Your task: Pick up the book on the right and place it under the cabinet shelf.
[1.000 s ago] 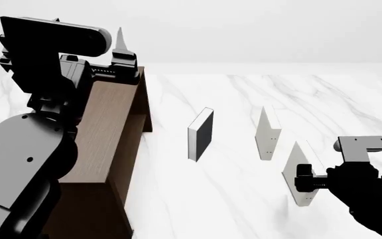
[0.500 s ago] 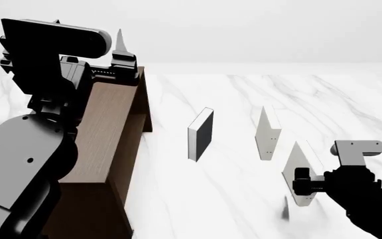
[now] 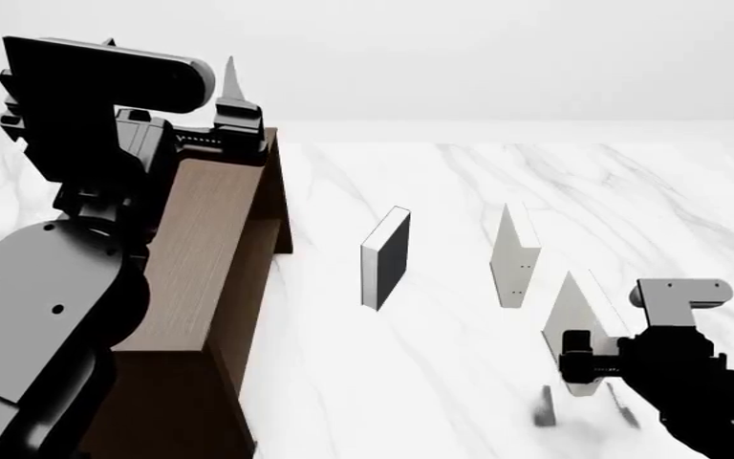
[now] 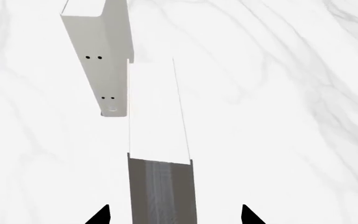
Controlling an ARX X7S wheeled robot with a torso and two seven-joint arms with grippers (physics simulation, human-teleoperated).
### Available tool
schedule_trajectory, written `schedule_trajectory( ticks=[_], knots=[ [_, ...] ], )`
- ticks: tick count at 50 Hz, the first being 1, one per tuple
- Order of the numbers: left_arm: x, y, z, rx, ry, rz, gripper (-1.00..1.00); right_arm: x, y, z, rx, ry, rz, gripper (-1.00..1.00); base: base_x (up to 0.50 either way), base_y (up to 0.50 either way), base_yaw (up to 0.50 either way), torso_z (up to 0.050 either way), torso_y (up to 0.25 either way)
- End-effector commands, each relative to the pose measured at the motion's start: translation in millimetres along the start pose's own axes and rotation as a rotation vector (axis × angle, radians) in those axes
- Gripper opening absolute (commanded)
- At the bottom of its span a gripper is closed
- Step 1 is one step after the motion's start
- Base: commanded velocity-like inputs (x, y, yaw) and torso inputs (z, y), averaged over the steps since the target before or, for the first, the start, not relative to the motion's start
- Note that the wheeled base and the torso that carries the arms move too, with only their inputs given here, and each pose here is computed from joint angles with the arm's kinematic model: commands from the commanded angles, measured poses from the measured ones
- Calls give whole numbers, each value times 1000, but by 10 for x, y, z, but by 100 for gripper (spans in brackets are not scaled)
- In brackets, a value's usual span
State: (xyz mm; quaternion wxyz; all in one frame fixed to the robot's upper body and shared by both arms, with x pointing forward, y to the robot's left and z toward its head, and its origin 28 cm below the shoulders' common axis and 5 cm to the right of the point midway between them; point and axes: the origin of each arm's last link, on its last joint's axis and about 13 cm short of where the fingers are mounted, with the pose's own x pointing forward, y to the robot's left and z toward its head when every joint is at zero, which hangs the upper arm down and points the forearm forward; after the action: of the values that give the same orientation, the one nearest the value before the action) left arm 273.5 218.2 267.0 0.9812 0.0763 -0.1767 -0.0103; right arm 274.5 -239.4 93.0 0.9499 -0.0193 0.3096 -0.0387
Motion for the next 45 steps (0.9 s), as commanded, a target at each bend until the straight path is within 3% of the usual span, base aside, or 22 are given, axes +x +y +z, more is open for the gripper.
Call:
schedule_trajectory(
  ticks=[1, 11, 12, 32, 45],
  knots=[
    [-2, -1, -8, 0, 2, 0, 100, 19, 0, -28, 2, 5, 1, 100, 0, 0, 0, 0, 0],
    [-2, 1, -20, -1, 4, 2, 100, 26, 2, -21, 0, -1, 3, 100, 0, 0, 0, 0, 0],
    [-2, 1, -20, -1, 4, 2, 100, 24, 2, -18, -5, -7, -1, -100, 0, 0, 0, 0, 0],
    [-17, 7, -5, 0, 2, 4, 100, -35, 14, 12, -10, -31, 2, -100, 0, 0, 0, 0, 0],
    [-18, 14, 4, 2, -2, 6, 100, -258, -17, 251, -27, -108, -21, -100, 0, 0, 0, 0, 1]
  ],
)
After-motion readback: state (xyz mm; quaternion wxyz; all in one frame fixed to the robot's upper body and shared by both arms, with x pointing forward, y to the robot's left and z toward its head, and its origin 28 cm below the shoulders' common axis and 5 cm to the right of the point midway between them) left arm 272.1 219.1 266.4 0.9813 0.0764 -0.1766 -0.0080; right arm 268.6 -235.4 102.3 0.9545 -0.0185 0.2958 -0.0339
